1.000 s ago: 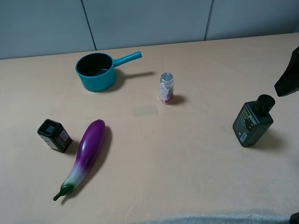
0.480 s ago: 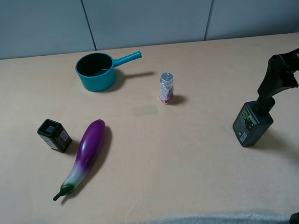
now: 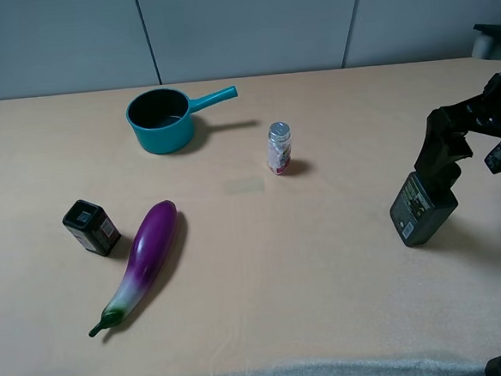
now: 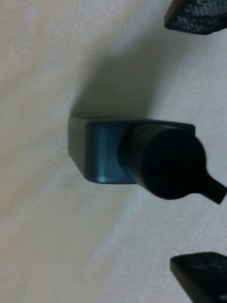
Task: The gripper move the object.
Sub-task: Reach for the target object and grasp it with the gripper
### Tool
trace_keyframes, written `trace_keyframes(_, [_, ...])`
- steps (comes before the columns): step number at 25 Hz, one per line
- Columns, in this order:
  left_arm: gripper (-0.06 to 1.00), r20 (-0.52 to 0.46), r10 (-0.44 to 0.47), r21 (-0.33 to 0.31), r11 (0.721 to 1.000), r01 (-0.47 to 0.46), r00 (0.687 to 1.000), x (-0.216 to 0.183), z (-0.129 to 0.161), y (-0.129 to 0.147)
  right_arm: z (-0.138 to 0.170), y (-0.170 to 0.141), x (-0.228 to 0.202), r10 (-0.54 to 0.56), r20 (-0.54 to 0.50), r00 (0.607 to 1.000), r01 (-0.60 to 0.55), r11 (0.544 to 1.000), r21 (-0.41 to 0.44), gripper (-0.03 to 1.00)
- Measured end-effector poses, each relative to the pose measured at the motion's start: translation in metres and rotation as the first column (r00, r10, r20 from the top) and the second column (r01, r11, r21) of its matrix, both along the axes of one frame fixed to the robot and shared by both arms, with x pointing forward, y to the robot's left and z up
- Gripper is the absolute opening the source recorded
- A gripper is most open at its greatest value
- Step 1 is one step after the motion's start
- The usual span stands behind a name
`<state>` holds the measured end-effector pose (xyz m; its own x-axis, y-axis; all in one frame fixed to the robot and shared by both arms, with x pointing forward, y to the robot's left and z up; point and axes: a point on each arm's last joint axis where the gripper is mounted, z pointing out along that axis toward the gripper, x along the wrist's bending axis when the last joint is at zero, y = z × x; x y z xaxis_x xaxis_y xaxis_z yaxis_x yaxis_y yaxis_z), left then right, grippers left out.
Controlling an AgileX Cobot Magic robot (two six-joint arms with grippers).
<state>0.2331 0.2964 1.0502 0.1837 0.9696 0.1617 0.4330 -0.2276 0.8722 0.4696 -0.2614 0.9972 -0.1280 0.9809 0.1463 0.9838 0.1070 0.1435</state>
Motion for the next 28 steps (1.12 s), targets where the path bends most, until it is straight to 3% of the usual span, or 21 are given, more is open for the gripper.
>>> trace_keyframes(7, [0.90,0.000,0.000,0.000,1.000,0.000,1.000,0.000,0.000,0.000,-0.022,0.001,0.009,-0.004,-0.075,0.997,0.003,1.000,-0.005,0.69])
trace_keyframes(14, [0.90,0.000,0.000,0.000,1.000,0.000,1.000,0.000,0.000,0.000,-0.042,0.022,0.017,0.065,-0.098,0.993,-0.068,0.997,-0.025,0.69])
trace_keyframes(28, [0.90,0.000,0.000,0.000,1.000,0.000,1.000,0.000,0.000,0.000,-0.066,0.022,0.024,0.027,-0.137,0.990,-0.041,0.994,-0.101,0.69])
